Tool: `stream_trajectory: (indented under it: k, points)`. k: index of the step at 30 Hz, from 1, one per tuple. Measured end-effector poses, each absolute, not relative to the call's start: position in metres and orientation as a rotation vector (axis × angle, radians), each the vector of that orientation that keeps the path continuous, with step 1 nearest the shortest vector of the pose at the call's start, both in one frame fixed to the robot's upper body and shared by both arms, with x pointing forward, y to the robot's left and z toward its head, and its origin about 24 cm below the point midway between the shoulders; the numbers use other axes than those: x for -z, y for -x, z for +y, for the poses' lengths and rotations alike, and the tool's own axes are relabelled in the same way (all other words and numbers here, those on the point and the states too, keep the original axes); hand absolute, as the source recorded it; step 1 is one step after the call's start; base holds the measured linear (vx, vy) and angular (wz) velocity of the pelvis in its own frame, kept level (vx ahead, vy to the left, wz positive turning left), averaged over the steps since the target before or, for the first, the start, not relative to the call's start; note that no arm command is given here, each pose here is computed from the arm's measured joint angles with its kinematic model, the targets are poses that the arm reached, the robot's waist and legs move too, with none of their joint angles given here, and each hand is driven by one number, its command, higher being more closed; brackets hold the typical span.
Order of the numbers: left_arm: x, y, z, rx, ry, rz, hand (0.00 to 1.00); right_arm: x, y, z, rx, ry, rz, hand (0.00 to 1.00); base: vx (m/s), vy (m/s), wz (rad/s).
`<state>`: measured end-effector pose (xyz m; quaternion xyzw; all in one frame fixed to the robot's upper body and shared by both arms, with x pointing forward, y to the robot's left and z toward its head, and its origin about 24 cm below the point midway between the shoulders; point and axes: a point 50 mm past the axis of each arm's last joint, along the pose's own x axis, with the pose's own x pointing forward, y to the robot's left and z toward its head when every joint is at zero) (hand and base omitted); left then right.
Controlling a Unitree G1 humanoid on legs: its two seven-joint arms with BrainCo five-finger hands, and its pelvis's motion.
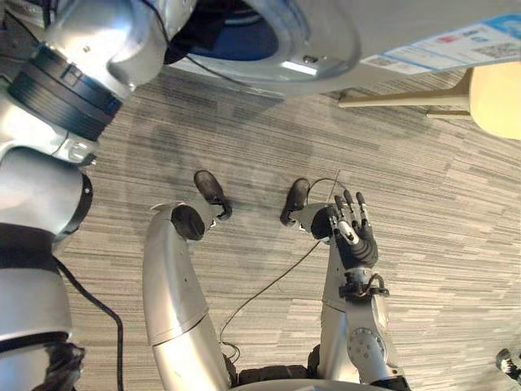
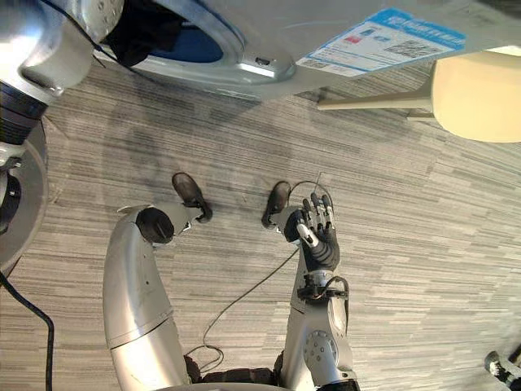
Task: Pick up the laundry basket with both hands and put the clothes into the washing machine.
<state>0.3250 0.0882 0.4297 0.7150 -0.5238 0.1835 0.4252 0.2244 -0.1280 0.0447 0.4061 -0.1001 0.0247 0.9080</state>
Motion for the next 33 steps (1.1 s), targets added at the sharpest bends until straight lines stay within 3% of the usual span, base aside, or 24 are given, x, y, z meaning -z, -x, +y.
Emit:
stream_trajectory:
  k: [6, 7, 9, 14, 16, 18, 21, 25, 29, 33]
  points:
    - [-0.430, -0.332, 0.105, -0.489, -1.893, -1.216, 1.00, -0.045, -0.223, -0.134, -0.089, -0.825, -0.216, 0.00, -0.10, -0.090, -0.07]
    - [-0.431, -0.331, 0.105, -0.499, -1.894, -1.220, 0.00, -0.045, -0.222, -0.137, -0.091, -0.813, -0.227, 0.00, -0.09, -0.076, -0.04]
    - [-0.438, -0.327, 0.098, -0.539, -1.841, -1.256, 0.00, -0.045, -0.222, -0.139, -0.082, -0.811, -0.238, 0.00, -0.06, -0.040, -0.01]
    - [-0.453, -0.321, 0.067, -0.524, -1.357, -1.328, 0.00, -0.044, -0.222, -0.139, -0.046, -0.814, -0.233, 0.00, -0.01, -0.002, 0.03]
    - [-0.452, -0.333, 0.073, -0.410, -1.045, -1.189, 0.00, -0.044, -0.224, -0.137, -0.022, -0.810, -0.221, 0.00, -0.05, -0.014, 0.09]
    - [-0.461, -0.343, 0.105, -0.308, -0.581, -1.003, 0.00, -0.041, -0.229, -0.126, -0.031, -0.824, -0.168, 0.00, -0.08, -0.015, 0.03]
    - [-0.446, -0.362, 0.134, -0.209, -0.325, -0.839, 0.00, -0.031, -0.234, -0.118, -0.038, -0.826, -0.087, 0.00, -0.11, -0.035, -0.03]
    - [-0.402, -0.389, 0.151, -0.169, -0.273, -0.653, 0.00, -0.027, -0.237, -0.115, -0.050, -0.812, -0.045, 0.00, -0.09, -0.046, 0.04]
    - [-0.348, -0.406, 0.157, -0.221, -0.543, -0.516, 0.00, -0.028, -0.238, -0.114, -0.061, -0.801, -0.050, 0.00, -0.06, -0.043, -0.01]
    - [-0.332, -0.399, 0.159, -0.341, -0.907, -0.580, 0.00, -0.031, -0.238, -0.118, -0.053, -0.794, -0.085, 0.00, -0.05, -0.035, 0.05]
